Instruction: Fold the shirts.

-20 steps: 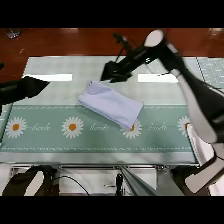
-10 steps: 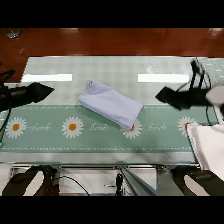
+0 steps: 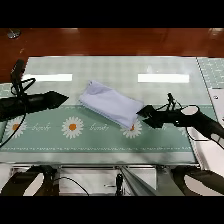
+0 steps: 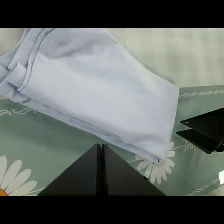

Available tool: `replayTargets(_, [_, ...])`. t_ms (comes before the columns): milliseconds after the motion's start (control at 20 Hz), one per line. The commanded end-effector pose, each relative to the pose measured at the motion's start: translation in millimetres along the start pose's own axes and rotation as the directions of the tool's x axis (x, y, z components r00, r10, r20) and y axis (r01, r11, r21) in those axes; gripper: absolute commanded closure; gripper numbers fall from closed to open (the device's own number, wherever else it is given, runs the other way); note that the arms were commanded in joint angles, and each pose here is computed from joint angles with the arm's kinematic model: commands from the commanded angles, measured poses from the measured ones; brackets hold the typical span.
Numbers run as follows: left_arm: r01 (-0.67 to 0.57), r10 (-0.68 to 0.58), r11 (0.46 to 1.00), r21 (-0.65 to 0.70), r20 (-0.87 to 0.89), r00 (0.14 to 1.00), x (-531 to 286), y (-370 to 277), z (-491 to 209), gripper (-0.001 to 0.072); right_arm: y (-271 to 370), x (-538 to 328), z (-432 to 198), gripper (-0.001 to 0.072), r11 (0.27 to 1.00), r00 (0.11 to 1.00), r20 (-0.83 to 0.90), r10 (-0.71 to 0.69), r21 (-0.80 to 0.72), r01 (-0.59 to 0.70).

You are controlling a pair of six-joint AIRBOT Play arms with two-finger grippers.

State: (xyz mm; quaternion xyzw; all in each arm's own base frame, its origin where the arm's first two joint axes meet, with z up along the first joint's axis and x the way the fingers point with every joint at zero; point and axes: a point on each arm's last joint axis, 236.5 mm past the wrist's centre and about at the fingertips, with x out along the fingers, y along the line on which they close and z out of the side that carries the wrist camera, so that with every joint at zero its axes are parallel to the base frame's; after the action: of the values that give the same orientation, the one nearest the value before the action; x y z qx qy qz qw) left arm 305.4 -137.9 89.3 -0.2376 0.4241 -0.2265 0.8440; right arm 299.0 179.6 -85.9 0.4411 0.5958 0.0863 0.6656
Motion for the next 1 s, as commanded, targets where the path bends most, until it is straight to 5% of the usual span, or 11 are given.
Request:
replayTargets(0, [0.006, -0.006, 1.0, 0.011, -0.002, 1.0, 2.6, -3.8, -1.6, 0.0688, 13.9, 27.2, -5.7, 0.0092, 0.999, 0.995, -0.092, 0.039, -0.001, -0.039])
replayTargets(150, [0.006, -0.006, 1.0, 0.01, -0.002, 1.0, 2.6, -3.8, -1.6, 0.0688, 33.9, 48.9, -6.7, 0.0134, 0.997, 0.991, -0.132, 0.03, -0.064, -0.039])
replayTargets(250, [0.006, -0.006, 1.0, 0.007, -0.003, 1.0, 2.6, -3.9, -1.8, 0.0688, 55.8, 55.2, -4.6, 0.069, 0.983, 0.989, -0.144, 0.037, -0.173, -0.062])
replayTargets(500, [0.006, -0.006, 1.0, 0.008, -0.003, 1.0, 2.6, -3.8, -1.7, 0.0688, 181.9, 2.3, -2.4, 0.0691, 0.83, 0.963, -0.218, 0.157, -0.499, -0.248])
replayTargets(750, [0.007, -0.007, 1.0, 0.007, -0.004, 1.0, 2.6, -3.9, -2.1, 0.0687, 240.1, -97.5, 60.4, 0.0691, 0.736, 0.998, 0.052, 0.041, -0.677, 0.005])
replayTargets(950, [0.007, -0.007, 1.0, 0.007, -0.004, 1.0, 2.6, -3.9, -2.1, 0.0687, 238.6, -182.3, 82.4, 0.0691, 0.767, 0.992, 0.127, 0.019, -0.638, 0.067])
